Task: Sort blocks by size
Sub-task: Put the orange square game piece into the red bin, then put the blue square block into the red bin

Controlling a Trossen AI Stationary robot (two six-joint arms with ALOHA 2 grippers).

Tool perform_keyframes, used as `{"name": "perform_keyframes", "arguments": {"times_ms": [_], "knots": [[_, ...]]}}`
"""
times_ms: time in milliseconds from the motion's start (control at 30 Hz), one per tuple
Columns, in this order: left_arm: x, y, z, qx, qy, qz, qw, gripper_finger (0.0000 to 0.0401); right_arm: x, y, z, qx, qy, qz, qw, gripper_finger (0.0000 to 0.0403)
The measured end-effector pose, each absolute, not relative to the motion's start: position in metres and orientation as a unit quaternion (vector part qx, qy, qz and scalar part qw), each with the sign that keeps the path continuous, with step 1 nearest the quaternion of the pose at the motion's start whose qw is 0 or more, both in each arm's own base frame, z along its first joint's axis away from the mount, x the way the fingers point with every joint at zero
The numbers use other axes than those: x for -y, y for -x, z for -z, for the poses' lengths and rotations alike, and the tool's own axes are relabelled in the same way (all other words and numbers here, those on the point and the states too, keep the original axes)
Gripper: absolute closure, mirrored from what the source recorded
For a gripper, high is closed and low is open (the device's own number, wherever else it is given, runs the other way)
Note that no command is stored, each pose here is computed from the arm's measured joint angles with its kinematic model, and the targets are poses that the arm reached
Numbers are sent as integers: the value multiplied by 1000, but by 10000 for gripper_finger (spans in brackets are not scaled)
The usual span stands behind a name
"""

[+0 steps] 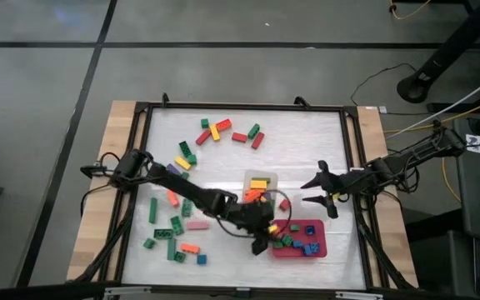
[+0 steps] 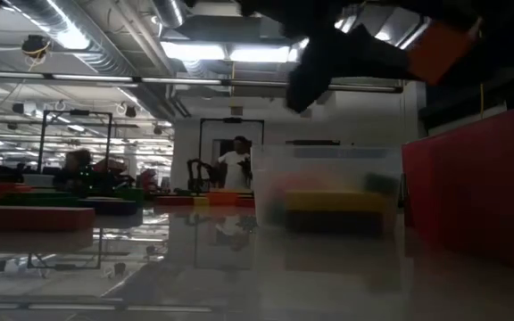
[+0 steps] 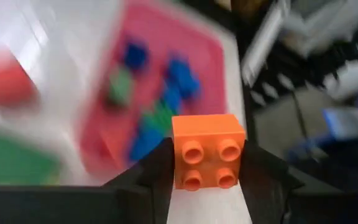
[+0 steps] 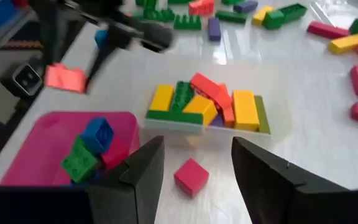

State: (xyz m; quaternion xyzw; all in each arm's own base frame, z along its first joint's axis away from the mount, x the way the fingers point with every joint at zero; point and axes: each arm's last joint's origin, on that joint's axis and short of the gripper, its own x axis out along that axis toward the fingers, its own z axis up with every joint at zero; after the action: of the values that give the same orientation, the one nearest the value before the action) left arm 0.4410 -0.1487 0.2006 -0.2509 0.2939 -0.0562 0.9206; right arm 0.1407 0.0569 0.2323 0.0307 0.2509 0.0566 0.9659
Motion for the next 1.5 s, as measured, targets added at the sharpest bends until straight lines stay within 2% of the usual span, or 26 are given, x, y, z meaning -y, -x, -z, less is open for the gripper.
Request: {"name": "perform_keyframes", "arguments": {"times_ms": [167, 467, 633, 800, 933, 1033, 1200, 1333, 1500], "knots": [[135, -459, -198, -210, 195, 54, 957, 236, -56, -140, -229, -239, -34, -59, 969, 216], [134, -462, -192, -200, 153, 67, 965, 230, -57, -142, -232, -222, -40, -62, 972, 217], [133, -444, -211, -285, 202, 122, 929, 229, -57, -141, -232, -223, -39, -62, 972, 217], [147, -402, -226, -459, 289, 129, 830, 228, -59, -141, -232, -227, -43, -83, 970, 217], [172, -365, -229, -557, 267, 108, 779, 228, -59, -141, -232, -226, -44, -84, 969, 216], [189, -344, -225, -605, 226, 101, 757, 228, -59, -141, -232, -226, -44, -84, 969, 217], [213, -324, -219, -632, 177, 96, 749, 228, -59, -141, -232, -225, -45, -84, 970, 217], [227, -315, -218, -617, 125, 100, 770, 228, -59, -141, -232, -225, -45, -84, 970, 216], [234, -310, -215, -600, 96, 58, 792, 228, -59, -141, -232, -225, -45, -82, 970, 216]]}}
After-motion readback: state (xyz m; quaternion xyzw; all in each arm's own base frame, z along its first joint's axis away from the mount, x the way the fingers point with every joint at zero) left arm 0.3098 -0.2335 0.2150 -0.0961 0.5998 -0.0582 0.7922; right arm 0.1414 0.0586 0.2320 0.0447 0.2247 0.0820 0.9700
